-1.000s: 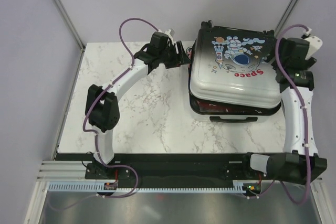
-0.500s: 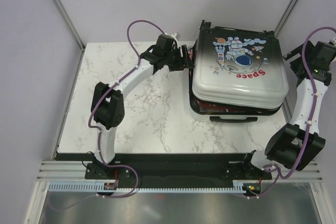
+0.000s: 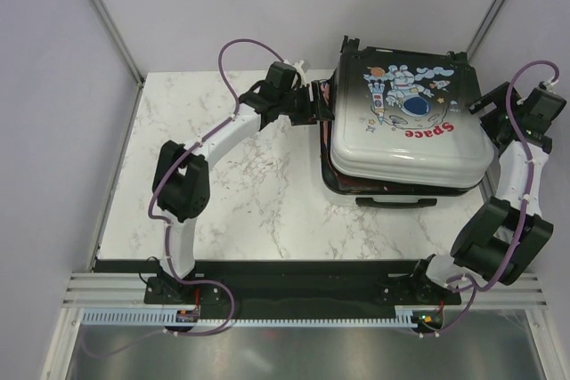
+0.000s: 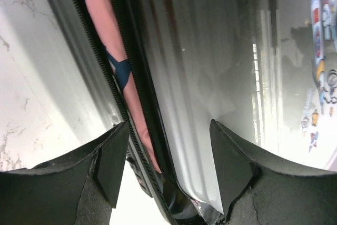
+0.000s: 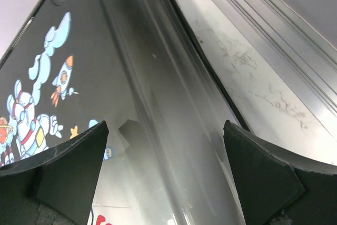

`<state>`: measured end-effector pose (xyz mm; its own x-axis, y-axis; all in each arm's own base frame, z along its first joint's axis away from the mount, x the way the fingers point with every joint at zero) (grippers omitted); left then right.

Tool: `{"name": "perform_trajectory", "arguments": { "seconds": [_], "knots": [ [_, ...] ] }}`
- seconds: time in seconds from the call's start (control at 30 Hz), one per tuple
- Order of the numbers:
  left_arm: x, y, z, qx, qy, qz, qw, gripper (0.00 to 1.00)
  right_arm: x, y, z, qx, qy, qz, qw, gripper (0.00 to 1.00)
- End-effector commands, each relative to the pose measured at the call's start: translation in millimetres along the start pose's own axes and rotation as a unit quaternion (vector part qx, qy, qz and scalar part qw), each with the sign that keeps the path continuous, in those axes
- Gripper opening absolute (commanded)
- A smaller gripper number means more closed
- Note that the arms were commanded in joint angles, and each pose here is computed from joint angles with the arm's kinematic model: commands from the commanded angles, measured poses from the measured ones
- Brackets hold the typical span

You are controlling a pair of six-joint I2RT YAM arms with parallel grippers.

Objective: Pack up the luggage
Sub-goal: Move the luggage to the center of the board.

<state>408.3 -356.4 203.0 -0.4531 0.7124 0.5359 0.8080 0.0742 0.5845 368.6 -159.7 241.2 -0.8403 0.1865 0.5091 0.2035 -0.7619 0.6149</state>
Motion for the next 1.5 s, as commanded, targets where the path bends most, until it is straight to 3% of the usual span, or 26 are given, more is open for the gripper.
{"name": "perform_trajectory", "arguments": {
  "seconds": [0.0, 0.53, 0.97, 1.23, 1.47],
  "knots": [
    [21.0, -4.4, -92.9, -0.029, -0.147, -0.003, 0.989, 0.71, -1.9, -27.8, 7.2, 0.003, 0.05, 0.054, 0.997, 0.98],
    [51.7, -36.0, -170.1, -0.072, -0.253, 0.016, 0.965, 0.71, -9.7, -83.9, 33.8, 0.075, 0.111, 0.151, 0.979, 0.98],
    [99.4, -35.4, -175.5, -0.094, -0.25, -0.016, 0.963, 0.71, -15.2, -128.3, 44.7, 0.108, 0.127, 0.217, 0.962, 0.98],
    [134.3, -18.5, -153.8, -0.099, -0.204, -0.055, 0.972, 0.73, -16.0, -122.9, 42.3, 0.13, 0.116, 0.216, 0.961, 0.98],
    [112.5, -7.9, -104.7, -0.041, -0.12, -0.055, 0.99, 0.73, -15.6, -121.6, 52.2, 0.137, 0.133, 0.22, 0.957, 0.98]
  ]
}}
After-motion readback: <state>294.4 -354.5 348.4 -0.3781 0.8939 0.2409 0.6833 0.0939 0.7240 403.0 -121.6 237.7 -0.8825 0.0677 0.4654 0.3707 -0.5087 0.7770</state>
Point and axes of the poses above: each gripper's point midway between its finger pads, its own x axis back along the fingers, its own z axis along the line the jaws close on, y = z × x, the point moved 3 cm from there along x, back along the fingers, and after that the axes turned 3 degrees about -x, right-handed, at the moved point
